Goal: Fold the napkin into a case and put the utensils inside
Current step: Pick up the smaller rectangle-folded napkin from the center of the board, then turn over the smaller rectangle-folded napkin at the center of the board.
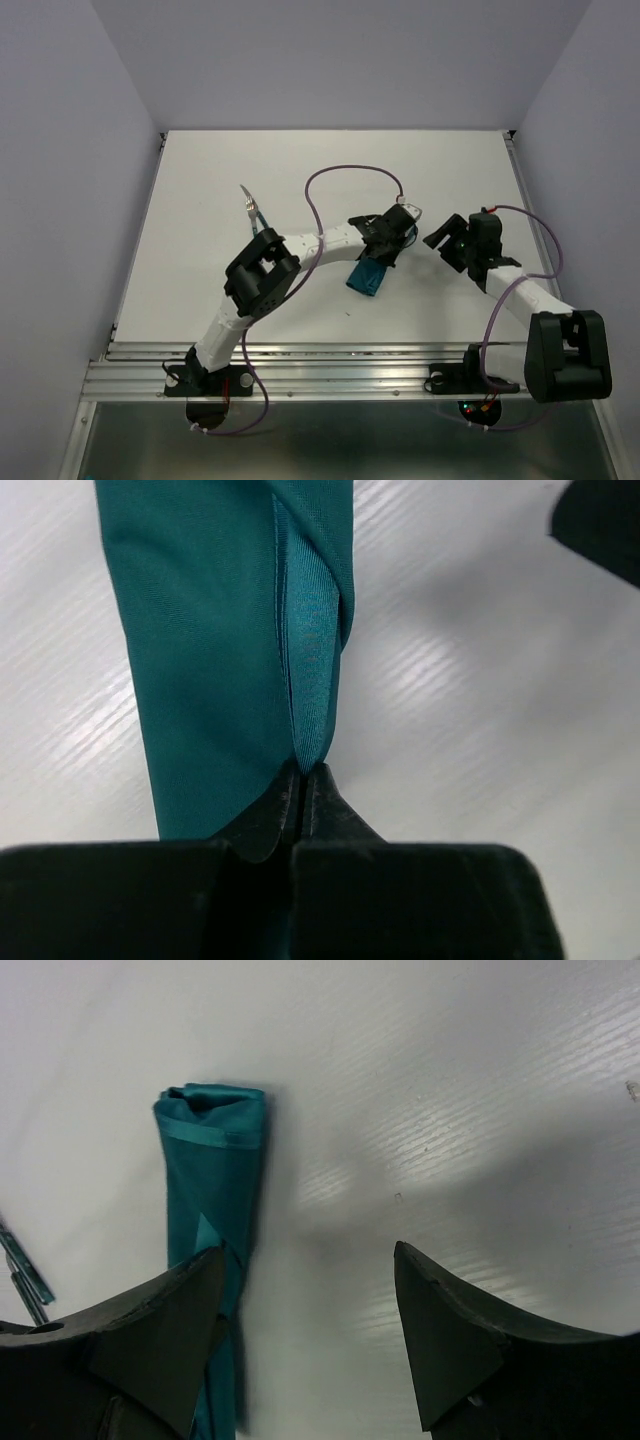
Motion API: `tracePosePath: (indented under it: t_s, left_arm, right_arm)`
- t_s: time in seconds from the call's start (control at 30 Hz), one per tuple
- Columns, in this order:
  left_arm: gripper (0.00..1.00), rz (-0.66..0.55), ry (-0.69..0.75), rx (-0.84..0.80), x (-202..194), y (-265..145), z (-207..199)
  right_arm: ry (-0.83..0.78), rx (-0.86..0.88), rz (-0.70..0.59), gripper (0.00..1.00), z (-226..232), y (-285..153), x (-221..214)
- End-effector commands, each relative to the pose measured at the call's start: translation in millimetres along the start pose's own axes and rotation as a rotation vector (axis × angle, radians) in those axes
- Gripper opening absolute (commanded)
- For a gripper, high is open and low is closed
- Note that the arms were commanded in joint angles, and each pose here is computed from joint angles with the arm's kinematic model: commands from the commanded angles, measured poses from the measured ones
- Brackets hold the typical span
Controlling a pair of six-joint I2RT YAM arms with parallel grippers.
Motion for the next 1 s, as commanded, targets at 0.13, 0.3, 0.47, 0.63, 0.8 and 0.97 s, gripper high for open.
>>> tracePosePath:
  t_s: [0.13,0.3,0.47,0.63,0.8,0.97]
  left_arm:
    - [0.0,-0.206,-0.089,-0.407,42.1,-46.4,10.6]
    - [0.0,-0.222,-0.149,-0.572,44.6,-45.0,18.8]
    - [0.0,-0.236,-0.215,-0.72,42.1,-40.0,25.4]
    - [0.0,-0.256,-0.254,-0.81,40.8,-40.7,31.7]
    - [0.0,-0.275,-0.3,-0.913,31.9,-36.6,37.9]
    - [0.0,-0.237,-0.368,-0.949,15.2,-16.3,45.9]
  right_arm:
    - [-0.005,0.053,-0.142,0.74,18.6,-32.7,21.3]
    - [0.013,0.085,-0.253,0.74,27.2,-52.4,31.6]
    - [0.025,0.118,-0.335,0.74,34.1,-70.1,38.8]
    - [0.027,0.106,-0.336,0.74,32.4,-69.1,38.6]
    - [0.024,0.094,-0.321,0.74,30.7,-65.3,37.4]
    - [0.02,0.092,-0.31,0.74,30.9,-63.4,37.0]
Point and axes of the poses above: each gripper's point midway between its finger pads, its own y axis out along the fingers, its own z axis along the line the jaws close on, x = y × z, the point moved 9 cm from there along -y, back along the fingers, and after that the axes turned 14 degrees about y, right-handed, at the moved point
